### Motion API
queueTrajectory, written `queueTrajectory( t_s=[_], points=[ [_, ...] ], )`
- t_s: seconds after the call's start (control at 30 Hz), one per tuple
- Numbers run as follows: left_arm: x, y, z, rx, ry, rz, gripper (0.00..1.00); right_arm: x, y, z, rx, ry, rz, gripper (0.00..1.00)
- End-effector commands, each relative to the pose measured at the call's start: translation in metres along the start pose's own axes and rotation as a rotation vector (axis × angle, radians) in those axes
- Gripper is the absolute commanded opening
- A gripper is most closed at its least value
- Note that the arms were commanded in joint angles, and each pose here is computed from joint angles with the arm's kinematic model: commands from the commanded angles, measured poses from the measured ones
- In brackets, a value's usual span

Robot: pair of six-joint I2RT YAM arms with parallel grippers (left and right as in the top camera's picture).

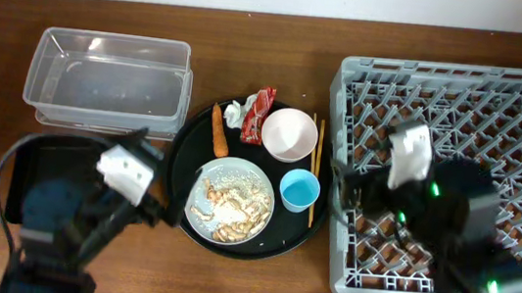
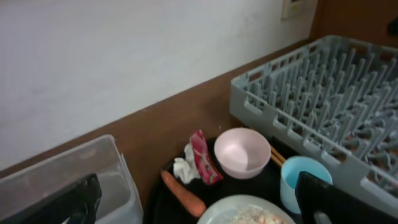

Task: Sort waste into correct bins and load items into the dishwasher rack
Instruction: 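Reach the left gripper down to the blue cup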

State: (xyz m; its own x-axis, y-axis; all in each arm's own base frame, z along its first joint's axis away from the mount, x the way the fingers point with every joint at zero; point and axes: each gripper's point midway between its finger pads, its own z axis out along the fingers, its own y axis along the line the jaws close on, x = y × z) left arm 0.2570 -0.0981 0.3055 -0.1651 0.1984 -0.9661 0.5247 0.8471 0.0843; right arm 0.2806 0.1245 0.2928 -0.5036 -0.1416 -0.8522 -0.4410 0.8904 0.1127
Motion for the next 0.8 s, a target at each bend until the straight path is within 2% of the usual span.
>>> queueTrajectory(
  t_s=[0.0,0.07,0.2,0.47,0.53,0.77],
  points=[
    [-0.018,0.005,0.014,0.027,0.051,-0.102,0.99,-0.002,0.022,0.014,-0.136,0.098,0.026,0.98],
    [-0.022,-0.003,0.026,0.078,0.098,-0.113,0.99,0.012,0.026,0.027,-0.178,0.175,0.049,0.98],
    [-0.022,-0.023,0.051,0.169,0.149,-0.107,0.99,0.019,0.017,0.04,-0.154,0.218,0.114,0.98],
    [-0.013,-0.052,0.078,0.305,0.193,-0.17,1.0,0.025,-0.049,0.03,0.02,0.218,0.368,0.98],
    [0.003,-0.063,0.092,0.307,0.263,-0.202,0.99,0.028,-0.065,0.026,0.063,0.214,0.417,0.98],
    [0.095,-0.118,0.148,0.27,0.579,-0.142,0.99,0.038,-0.085,0.017,0.118,0.234,0.476,0.98]
  ],
)
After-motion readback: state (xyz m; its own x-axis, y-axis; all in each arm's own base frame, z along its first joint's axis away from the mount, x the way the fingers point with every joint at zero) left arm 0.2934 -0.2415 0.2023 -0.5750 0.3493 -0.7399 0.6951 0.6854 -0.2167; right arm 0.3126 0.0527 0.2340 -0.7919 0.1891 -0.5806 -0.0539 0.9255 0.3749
